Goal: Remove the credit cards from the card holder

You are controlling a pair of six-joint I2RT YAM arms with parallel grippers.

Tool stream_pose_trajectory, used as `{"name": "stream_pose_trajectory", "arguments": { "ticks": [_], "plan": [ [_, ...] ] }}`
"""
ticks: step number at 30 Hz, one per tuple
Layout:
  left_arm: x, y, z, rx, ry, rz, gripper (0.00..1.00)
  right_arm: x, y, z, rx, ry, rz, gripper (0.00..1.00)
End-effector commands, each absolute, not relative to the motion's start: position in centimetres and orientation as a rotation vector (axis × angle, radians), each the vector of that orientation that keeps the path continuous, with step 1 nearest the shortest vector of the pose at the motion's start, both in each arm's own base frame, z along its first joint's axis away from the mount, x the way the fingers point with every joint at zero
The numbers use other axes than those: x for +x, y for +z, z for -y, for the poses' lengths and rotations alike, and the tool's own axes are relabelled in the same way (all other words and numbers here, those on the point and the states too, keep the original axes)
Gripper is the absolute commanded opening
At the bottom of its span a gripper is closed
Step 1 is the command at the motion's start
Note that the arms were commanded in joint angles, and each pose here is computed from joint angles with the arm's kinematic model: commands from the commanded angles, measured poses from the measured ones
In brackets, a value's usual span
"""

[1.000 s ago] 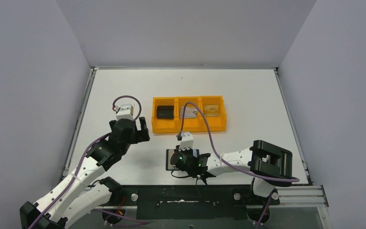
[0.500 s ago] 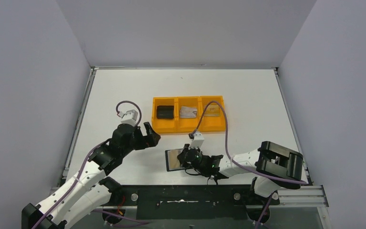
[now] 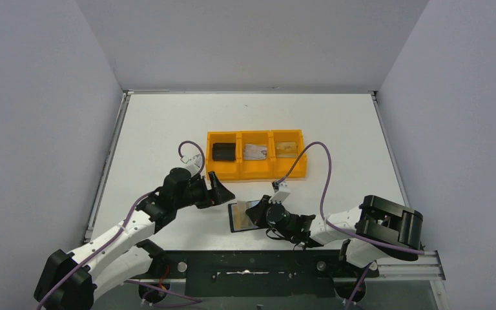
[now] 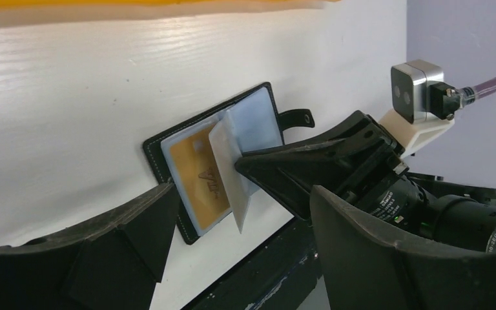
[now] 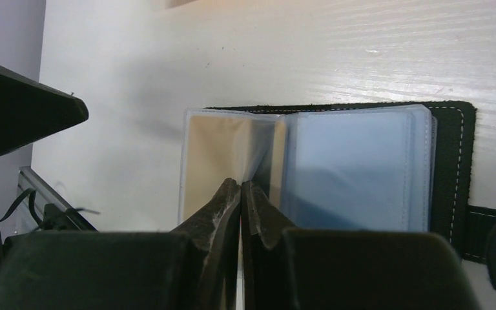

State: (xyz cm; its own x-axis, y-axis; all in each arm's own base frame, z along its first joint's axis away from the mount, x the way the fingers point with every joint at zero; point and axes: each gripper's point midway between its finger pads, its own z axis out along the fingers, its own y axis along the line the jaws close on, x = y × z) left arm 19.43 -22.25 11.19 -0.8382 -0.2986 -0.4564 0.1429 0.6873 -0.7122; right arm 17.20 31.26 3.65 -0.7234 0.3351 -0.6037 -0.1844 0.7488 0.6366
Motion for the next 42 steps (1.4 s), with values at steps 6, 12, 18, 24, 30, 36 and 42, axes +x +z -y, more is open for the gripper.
{"name": "stream_pose_trajectory", "arguments": {
  "ticks": [6, 12, 18, 24, 30, 36, 42],
  "plan": [
    [18.6, 12.5, 25.8, -0.027, -1.308, -2.279, 0.65, 18.4, 6.4, -31.5, 0.221, 1.010, -2.083, 0.00],
    [18.2, 10.2, 26.6, -0.020, -1.244, -2.345, 0.54, 18.3, 6.1, -31.2, 0.244, 1.028, -2.078, 0.00],
    [17.8, 8.7, 27.6, -0.014, -1.217, -2.378, 0.48, 18.4, 5.9, -31.0, 0.250, 1.023, -2.083, 0.00],
    [17.7, 7.2, 28.2, -0.039, -1.222, -2.400, 0.38, 18.4, 5.9, -30.8, 0.256, 1.022, -2.080, 0.00],
    [17.6, 6.6, 28.7, -0.046, -1.239, -2.407, 0.30, 18.3, 5.9, -30.5, 0.265, 1.026, -2.077, 0.03],
    [17.6, 6.7, 29.1, -0.028, -1.261, -2.402, 0.25, 18.5, 6.2, -30.2, 0.281, 0.994, -2.090, 0.13],
    [17.2, 7.2, 30.3, 0.024, -1.314, -2.400, 0.24, 18.7, 5.8, -28.6, 0.322, 0.872, -2.136, 0.28]
  ]
}}
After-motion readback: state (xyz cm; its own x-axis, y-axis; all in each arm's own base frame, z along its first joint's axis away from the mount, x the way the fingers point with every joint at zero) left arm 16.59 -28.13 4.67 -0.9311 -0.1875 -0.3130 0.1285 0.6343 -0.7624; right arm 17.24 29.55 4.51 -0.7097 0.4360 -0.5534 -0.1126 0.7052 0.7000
